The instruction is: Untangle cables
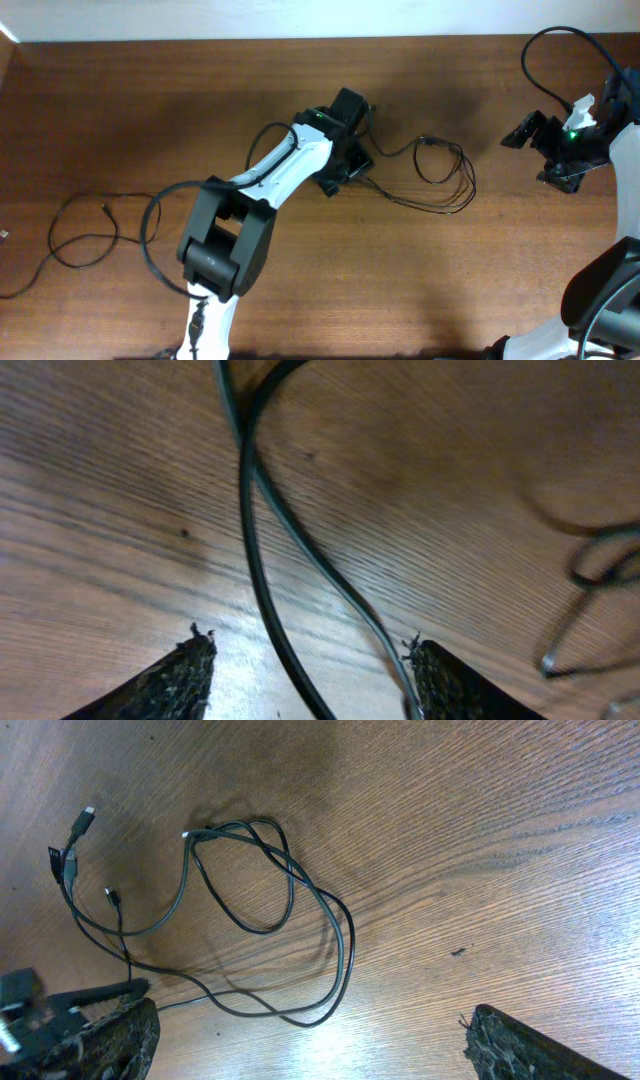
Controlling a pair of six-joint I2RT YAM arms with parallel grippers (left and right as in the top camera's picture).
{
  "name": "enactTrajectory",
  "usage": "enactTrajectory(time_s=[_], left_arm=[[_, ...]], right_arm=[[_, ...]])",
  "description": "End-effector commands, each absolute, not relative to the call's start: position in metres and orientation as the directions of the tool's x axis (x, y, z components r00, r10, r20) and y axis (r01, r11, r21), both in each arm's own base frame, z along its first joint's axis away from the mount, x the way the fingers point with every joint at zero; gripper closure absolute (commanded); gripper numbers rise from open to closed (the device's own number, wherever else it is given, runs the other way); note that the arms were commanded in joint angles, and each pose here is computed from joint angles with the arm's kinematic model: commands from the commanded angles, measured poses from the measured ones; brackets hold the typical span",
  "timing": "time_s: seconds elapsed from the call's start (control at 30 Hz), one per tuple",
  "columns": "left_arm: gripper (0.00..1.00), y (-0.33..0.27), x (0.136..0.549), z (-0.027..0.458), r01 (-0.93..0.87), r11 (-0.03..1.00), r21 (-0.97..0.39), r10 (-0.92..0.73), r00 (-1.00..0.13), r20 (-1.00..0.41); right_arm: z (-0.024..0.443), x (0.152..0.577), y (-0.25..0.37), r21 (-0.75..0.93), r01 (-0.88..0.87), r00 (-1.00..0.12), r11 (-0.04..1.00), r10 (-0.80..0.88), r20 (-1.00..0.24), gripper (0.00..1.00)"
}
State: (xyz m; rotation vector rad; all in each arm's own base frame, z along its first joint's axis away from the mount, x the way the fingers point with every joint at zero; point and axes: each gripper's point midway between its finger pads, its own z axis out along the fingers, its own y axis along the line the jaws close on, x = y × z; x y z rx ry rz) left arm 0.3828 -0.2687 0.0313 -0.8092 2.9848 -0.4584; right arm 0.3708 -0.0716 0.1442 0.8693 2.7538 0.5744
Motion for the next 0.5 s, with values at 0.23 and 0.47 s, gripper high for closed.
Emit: enactTrajectory(time_s=[0.23, 0.47], left_arm=[[1.0, -0.266, 0.397, 0.036, -0.158, 0.939, -0.305, -0.185, -0.981, -0.061], [1.0, -0.28, 0.424, 0.165, 0.27, 0.899, -0.344, 0.113, -0.904, -0.413]], right_arm=[[0.143, 0.369, -0.069, 0.421, 0.496, -0.818, 0.759, 0.571, -0.065, 0.01], [0.143, 0.369, -0.069, 0.422, 0.496, -0.818, 0.759, 0.571, -0.064, 0.01]])
